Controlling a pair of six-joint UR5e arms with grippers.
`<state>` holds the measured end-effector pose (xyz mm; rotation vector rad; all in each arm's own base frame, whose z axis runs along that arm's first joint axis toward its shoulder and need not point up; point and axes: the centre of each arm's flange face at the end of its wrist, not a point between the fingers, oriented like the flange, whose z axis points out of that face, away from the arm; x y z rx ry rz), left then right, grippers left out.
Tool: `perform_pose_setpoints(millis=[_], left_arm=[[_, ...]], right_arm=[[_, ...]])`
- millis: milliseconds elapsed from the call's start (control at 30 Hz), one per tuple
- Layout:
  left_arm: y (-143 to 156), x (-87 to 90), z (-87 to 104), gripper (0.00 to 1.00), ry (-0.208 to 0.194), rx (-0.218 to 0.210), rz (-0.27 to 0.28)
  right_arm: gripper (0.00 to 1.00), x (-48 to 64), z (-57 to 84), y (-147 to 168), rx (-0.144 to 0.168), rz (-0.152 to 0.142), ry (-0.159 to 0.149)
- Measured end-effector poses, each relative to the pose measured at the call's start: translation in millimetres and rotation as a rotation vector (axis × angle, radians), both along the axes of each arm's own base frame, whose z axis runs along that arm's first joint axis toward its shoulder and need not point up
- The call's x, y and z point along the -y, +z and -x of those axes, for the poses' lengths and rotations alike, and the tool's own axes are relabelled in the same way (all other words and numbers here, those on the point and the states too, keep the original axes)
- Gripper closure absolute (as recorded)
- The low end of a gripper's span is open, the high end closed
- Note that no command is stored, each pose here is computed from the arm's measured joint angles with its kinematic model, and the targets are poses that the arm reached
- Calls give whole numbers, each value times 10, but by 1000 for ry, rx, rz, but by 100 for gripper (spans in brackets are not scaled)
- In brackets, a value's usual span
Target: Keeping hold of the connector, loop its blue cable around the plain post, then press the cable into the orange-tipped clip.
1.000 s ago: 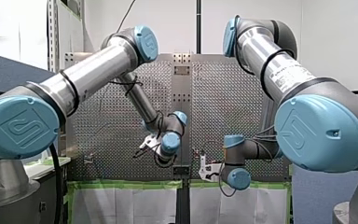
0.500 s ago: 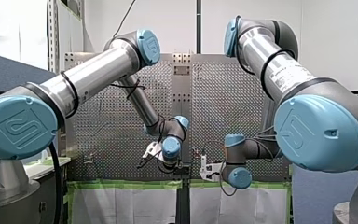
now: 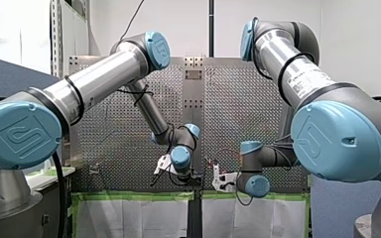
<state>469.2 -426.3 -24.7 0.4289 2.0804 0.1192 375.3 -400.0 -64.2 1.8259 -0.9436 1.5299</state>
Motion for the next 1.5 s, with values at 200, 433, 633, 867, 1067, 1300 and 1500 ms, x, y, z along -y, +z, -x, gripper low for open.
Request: perform_pose_setpoints(millis=[200, 433, 633, 867, 1067, 1300, 1500], left_arm=[[-54, -55, 15, 0, 36, 1, 60], [-74, -92, -20, 0, 87, 37, 123], [-63, -97, -64, 39, 131, 65, 180], [-52, -108, -90, 100, 183, 87, 240], [-56, -163, -81, 100, 238, 105, 251], [-112, -204, 39, 100, 266, 116, 232], [-121, -170, 111, 100, 265, 121, 228]], right_arm=[[100, 18, 19, -2, -3, -1, 5], [100, 24, 51, -14, -20, -8, 2], [100, 11, 67, -28, -36, -18, 2], [100, 28, 95, -31, -41, -21, -4], [100, 70, 142, -31, -41, -21, -17], [100, 148, 228, -30, -38, -21, -43], [100, 206, 272, -23, -35, -18, -56]])
